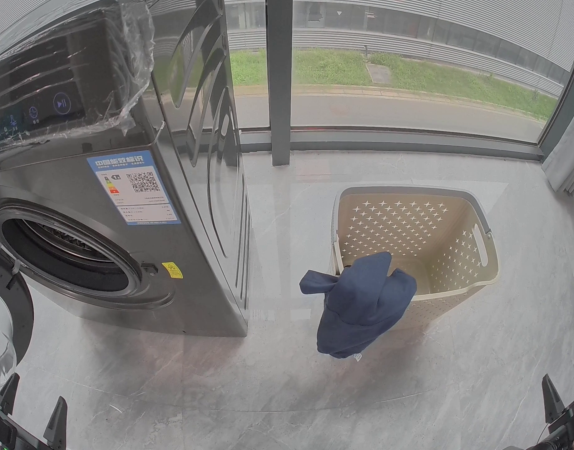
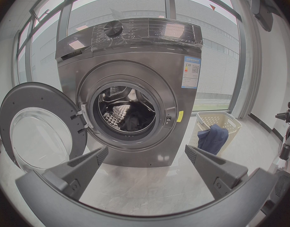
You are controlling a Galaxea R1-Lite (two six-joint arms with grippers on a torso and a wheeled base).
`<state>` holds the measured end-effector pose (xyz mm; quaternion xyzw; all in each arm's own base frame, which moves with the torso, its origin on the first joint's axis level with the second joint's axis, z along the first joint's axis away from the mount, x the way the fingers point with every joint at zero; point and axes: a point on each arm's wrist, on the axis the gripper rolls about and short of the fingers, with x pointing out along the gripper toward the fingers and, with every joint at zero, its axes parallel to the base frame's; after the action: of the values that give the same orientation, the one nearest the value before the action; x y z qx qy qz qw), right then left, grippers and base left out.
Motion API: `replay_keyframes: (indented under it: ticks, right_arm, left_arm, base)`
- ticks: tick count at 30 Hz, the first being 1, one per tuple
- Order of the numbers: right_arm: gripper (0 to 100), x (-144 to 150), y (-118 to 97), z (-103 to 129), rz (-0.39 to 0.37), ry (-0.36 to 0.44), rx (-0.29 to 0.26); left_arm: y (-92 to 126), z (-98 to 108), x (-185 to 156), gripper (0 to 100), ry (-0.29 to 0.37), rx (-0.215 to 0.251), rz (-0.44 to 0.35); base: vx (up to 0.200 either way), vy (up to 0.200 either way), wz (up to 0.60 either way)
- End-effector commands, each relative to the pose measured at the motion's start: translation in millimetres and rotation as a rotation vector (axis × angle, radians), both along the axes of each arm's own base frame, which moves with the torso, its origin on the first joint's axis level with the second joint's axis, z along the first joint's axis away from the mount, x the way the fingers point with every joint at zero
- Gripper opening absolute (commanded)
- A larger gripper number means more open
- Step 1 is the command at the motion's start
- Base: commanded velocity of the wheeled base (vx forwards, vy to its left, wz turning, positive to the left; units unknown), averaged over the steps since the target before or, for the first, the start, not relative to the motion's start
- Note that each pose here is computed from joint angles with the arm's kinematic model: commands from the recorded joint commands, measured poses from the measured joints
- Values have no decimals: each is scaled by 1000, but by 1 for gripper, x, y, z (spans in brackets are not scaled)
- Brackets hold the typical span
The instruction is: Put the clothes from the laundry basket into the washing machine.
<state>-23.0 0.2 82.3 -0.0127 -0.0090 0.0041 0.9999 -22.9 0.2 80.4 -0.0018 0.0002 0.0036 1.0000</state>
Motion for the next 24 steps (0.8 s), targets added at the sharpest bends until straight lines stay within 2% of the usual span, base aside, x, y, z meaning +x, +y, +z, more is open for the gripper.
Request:
replay_keyframes:
  ticks: [1,2,3,6,7,8,9,11,13,14,16,20,24]
  right_arm:
    - [100,-9,0,37,12,-132,4]
    - [100,-9,0,37,12,-132,4]
    - [100,-2,0,52,35,-83,2]
    - [100,22,2,56,97,83,5]
    - [100,35,3,59,129,163,15]
    - [100,44,3,62,146,208,29]
    - [100,62,4,69,176,274,60]
    - [100,88,7,78,227,331,101]
    - [100,104,10,82,258,353,103]
    - [100,123,16,82,309,378,105]
    - [100,142,28,81,365,398,108]
    - [100,175,53,72,356,465,170]
    - [100,200,83,65,340,527,233]
  left_arm:
    - [0,-5,0,100,6,-6,4]
    - [0,-5,0,100,6,-4,2]
    - [0,-5,0,100,6,-3,-1]
    - [0,-5,0,100,4,-1,-6]
    - [0,-5,0,100,6,-1,-6]
    - [0,-5,0,100,4,-1,-6]
    - [0,-5,0,100,6,-1,-6]
    - [0,-5,0,100,4,-3,-4]
    - [0,-5,0,100,6,-6,-4]
    - [0,-4,0,100,3,-7,-3]
    - [0,-5,0,100,6,-3,-3]
    - [0,-5,0,100,6,-3,-3]
    - [0,-5,0,100,6,1,-4]
  base:
    - [0,0,0]
    - [0,0,0]
    - [0,0,0]
    - [0,0,0]
    - [0,0,0]
    - [0,0,0]
    - [0,0,0]
    - [0,0,0]
    - [0,0,0]
    - [0,0,0]
    - [-200,0,0]
    - [-200,0,0]
    - [0,0,0]
